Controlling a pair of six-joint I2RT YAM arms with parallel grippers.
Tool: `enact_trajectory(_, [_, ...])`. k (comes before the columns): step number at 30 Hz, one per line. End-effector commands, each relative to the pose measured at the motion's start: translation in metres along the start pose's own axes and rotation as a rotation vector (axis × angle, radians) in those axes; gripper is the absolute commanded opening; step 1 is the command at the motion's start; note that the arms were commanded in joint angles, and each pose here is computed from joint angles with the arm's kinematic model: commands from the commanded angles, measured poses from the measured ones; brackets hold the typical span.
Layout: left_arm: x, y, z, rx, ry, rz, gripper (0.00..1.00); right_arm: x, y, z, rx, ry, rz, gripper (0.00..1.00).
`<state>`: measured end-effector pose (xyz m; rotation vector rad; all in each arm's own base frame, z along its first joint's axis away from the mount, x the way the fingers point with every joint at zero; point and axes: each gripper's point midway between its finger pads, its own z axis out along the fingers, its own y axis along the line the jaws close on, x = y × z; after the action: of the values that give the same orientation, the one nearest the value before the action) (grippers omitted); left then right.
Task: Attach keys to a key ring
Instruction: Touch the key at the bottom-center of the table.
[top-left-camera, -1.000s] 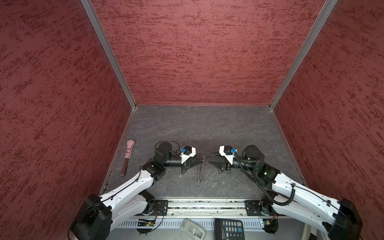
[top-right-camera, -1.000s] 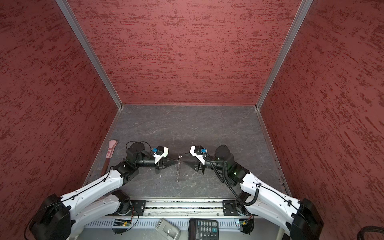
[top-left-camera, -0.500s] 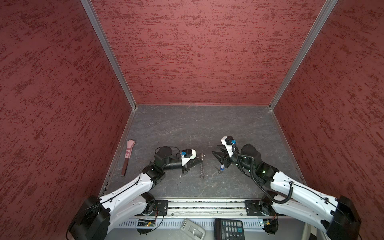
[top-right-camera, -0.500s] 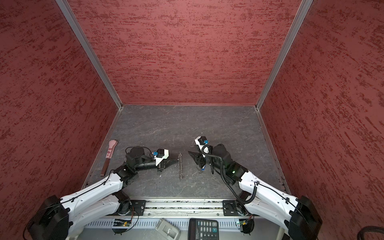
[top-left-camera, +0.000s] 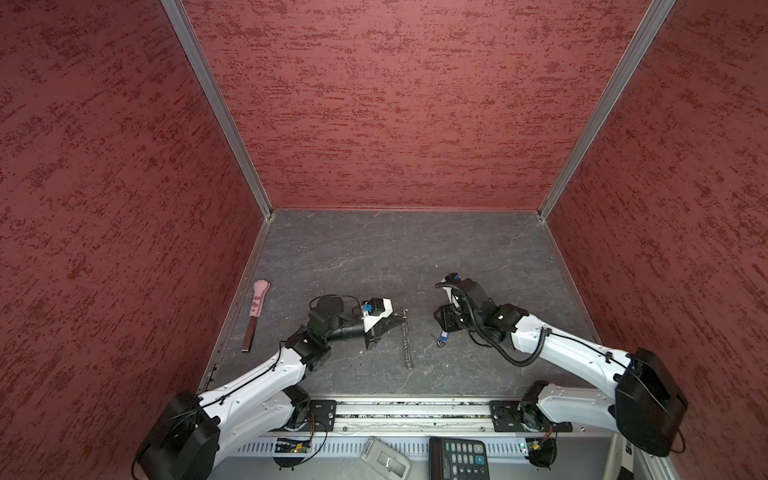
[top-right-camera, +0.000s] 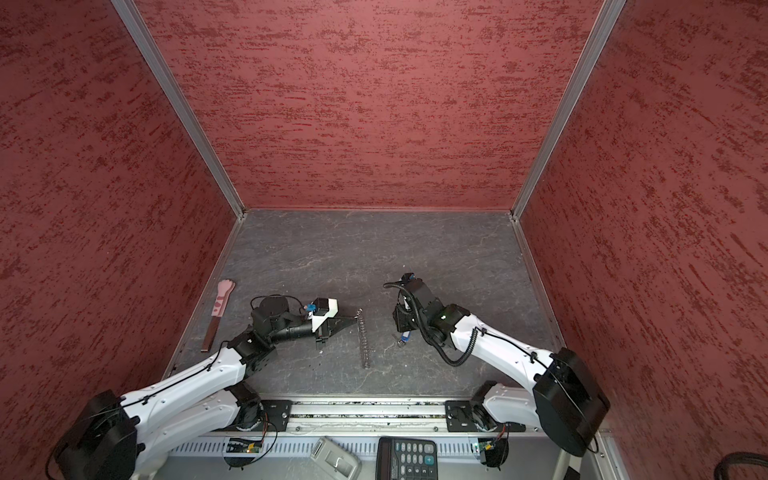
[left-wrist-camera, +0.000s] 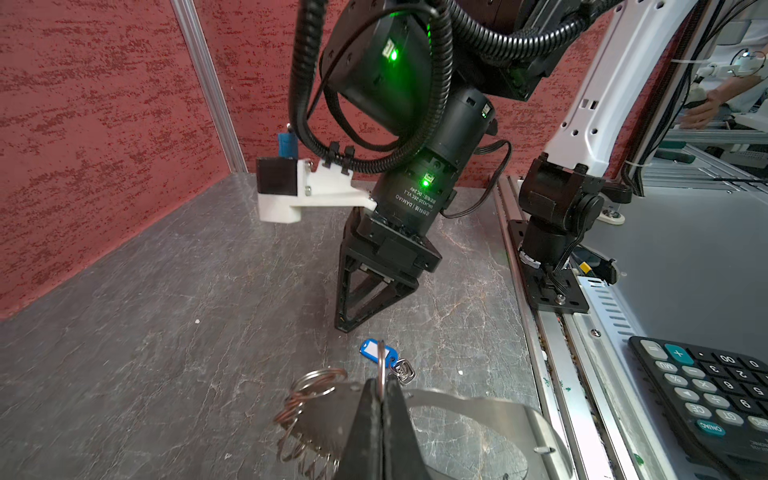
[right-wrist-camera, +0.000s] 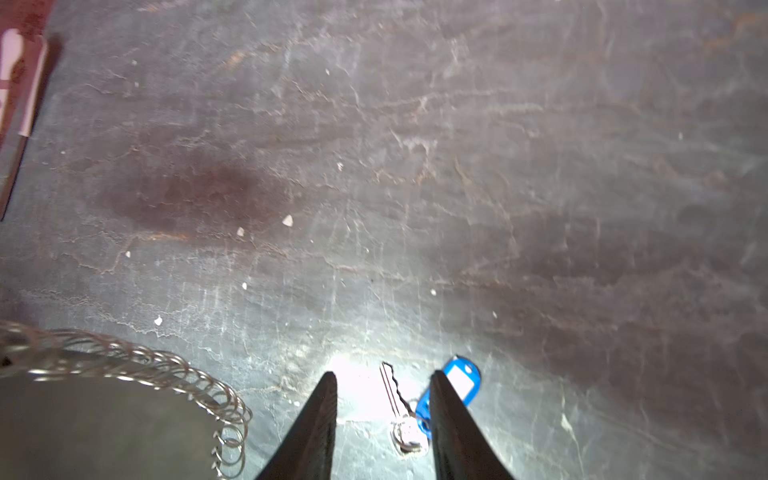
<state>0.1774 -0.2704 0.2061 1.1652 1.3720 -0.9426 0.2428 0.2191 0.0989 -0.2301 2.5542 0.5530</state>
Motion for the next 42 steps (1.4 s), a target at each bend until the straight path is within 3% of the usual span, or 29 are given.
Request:
enact_trajectory(1, [-0.011,-0.002,-0.002,-0.002,-0.037,0.043,0.00,0.024,-0.014,0.004,0.051,0.095,0.123,0.35])
enact_trajectory(6, [-0.011,-0.003,-0.003,-0.004,-0.038,0.045,0.00,0.043,-0.014,0.011,0.029,0.141,0.292,0.33])
enact_trajectory(10, [-0.011,-0.003,-0.003,-0.005,-0.038,0.047,0.00,0.055,-0.020,0.014,0.086,0.150,0.337,0.34])
enact_trajectory(33, [-0.009,-0.003,-0.002,-0.009,-0.028,0.048,0.00,0.066,-0.016,0.034,0.221,0.198,0.258,0.42])
enact_trajectory(42, [-0.009,-0.002,-0.003,-0.016,-0.027,0.050,0.00,0.072,-0.019,0.044,0.249,0.225,0.224,0.37])
